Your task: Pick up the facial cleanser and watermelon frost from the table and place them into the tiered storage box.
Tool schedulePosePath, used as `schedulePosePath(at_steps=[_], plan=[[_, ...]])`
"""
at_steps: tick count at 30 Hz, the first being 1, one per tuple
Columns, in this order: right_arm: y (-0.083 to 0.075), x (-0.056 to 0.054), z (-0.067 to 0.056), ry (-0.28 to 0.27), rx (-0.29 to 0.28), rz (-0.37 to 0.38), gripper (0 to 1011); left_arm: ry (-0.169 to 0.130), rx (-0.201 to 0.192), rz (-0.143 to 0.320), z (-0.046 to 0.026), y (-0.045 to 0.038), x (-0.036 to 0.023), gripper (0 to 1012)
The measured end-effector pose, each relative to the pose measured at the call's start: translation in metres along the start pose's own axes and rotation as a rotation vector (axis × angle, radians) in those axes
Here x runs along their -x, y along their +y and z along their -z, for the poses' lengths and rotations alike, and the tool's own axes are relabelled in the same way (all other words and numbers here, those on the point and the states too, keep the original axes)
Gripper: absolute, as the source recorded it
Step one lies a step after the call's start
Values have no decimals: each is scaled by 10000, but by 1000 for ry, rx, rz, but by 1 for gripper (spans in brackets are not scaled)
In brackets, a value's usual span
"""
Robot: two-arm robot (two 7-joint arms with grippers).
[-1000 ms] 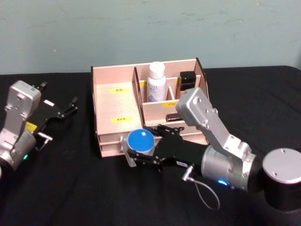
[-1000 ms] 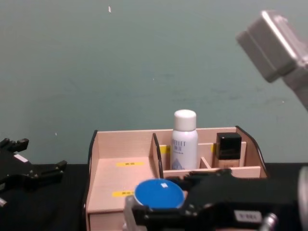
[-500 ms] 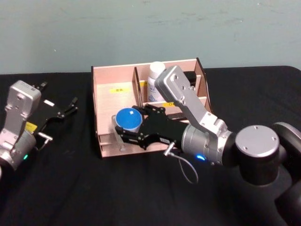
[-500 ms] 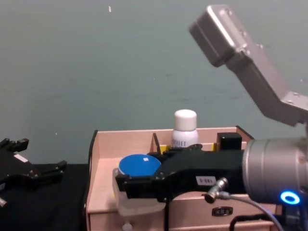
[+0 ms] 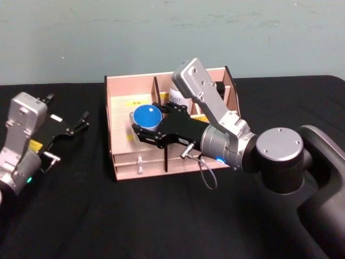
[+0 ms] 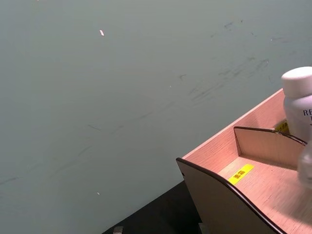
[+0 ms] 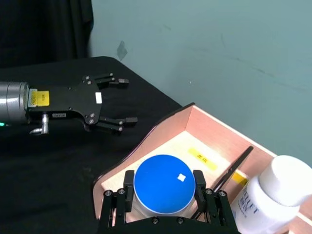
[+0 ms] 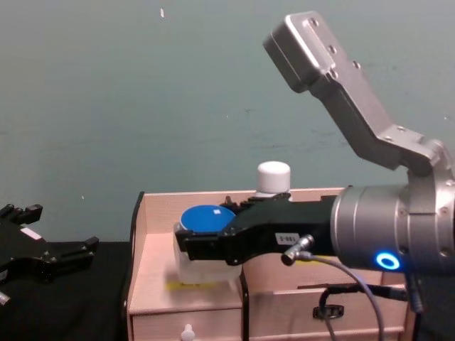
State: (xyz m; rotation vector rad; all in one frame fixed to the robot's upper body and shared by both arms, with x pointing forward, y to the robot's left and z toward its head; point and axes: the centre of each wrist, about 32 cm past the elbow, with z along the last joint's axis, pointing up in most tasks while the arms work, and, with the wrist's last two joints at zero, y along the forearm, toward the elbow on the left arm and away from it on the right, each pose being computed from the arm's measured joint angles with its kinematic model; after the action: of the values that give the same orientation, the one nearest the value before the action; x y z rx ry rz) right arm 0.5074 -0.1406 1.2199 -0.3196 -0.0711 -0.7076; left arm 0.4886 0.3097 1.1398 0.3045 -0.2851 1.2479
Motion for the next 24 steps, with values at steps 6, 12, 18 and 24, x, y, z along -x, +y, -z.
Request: schedulePosePath(at_steps=[6, 12, 18, 24], plan=[[73, -17, -17, 6, -13, -3, 730, 0, 0, 0, 0, 0, 0, 1001], [151, -23, 0, 16, -6, -3, 730, 0, 0, 0, 0, 0, 0, 1001], [218, -32, 24, 29, 9, -7, 730, 0, 0, 0, 0, 0, 0, 1001], [248, -35, 27, 35, 17, -9, 730, 0, 0, 0, 0, 0, 0, 1001]])
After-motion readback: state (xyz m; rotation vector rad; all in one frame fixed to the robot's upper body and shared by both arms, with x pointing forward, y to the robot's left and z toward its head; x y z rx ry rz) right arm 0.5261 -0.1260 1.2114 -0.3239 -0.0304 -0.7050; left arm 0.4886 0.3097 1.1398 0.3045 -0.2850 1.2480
